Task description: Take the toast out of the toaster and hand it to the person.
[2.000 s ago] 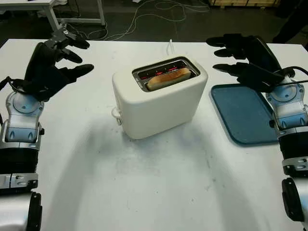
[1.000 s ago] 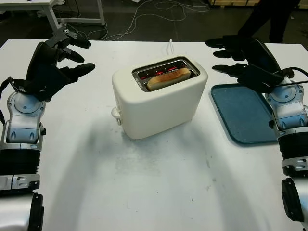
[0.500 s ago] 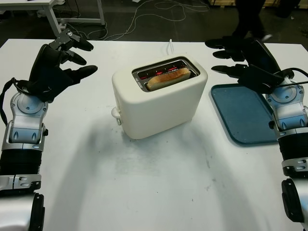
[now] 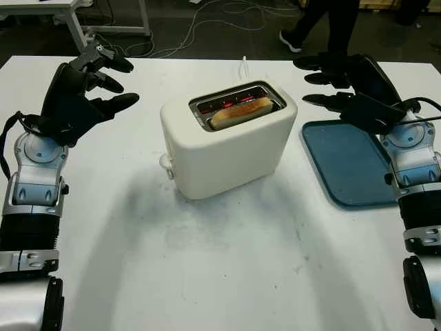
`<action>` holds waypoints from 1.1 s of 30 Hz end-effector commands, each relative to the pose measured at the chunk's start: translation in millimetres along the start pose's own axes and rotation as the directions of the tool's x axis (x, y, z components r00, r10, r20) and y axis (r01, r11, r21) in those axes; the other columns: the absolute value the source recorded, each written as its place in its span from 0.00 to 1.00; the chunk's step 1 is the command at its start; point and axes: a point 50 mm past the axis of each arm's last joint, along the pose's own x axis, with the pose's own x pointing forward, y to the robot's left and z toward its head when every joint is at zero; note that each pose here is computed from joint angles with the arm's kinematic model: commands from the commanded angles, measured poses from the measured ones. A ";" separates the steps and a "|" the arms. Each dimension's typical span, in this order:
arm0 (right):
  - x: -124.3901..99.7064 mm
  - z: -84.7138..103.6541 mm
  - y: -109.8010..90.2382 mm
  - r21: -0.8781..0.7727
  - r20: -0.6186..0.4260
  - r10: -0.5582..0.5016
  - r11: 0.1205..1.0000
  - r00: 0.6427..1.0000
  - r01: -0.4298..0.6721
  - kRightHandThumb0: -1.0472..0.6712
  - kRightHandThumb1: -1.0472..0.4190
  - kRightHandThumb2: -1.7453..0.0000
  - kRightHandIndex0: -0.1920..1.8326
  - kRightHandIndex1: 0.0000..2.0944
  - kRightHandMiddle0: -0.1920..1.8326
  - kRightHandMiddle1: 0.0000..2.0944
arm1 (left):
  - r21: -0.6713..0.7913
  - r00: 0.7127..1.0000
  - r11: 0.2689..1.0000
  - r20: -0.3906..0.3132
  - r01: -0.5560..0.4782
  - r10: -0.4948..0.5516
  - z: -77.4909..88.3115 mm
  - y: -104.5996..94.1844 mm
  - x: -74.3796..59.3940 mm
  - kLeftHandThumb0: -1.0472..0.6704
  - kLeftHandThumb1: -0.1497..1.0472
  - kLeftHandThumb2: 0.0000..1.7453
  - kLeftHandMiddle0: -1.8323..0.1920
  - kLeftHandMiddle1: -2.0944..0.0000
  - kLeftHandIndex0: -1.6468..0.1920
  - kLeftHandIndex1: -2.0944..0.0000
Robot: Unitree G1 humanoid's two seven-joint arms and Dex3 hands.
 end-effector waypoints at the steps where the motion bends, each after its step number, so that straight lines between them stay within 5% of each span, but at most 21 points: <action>1: 0.7 2.3 2.6 0.006 0.025 0.004 1.000 1.000 -0.005 0.53 0.11 1.00 0.47 0.02 0.43 0.00 | -0.017 1.000 1.000 0.007 -0.002 0.002 -0.7 1.7 -0.5 0.02 0.89 0.07 0.75 0.35 0.76 0.42; 33: -1.9 1.1 0.4 0.012 0.018 -0.005 1.000 1.000 0.005 0.53 0.10 1.00 0.46 0.01 0.43 0.00 | -0.041 1.000 0.999 -0.008 -0.020 0.019 -5.0 5.2 -2.7 0.02 0.89 0.05 0.75 0.35 0.75 0.43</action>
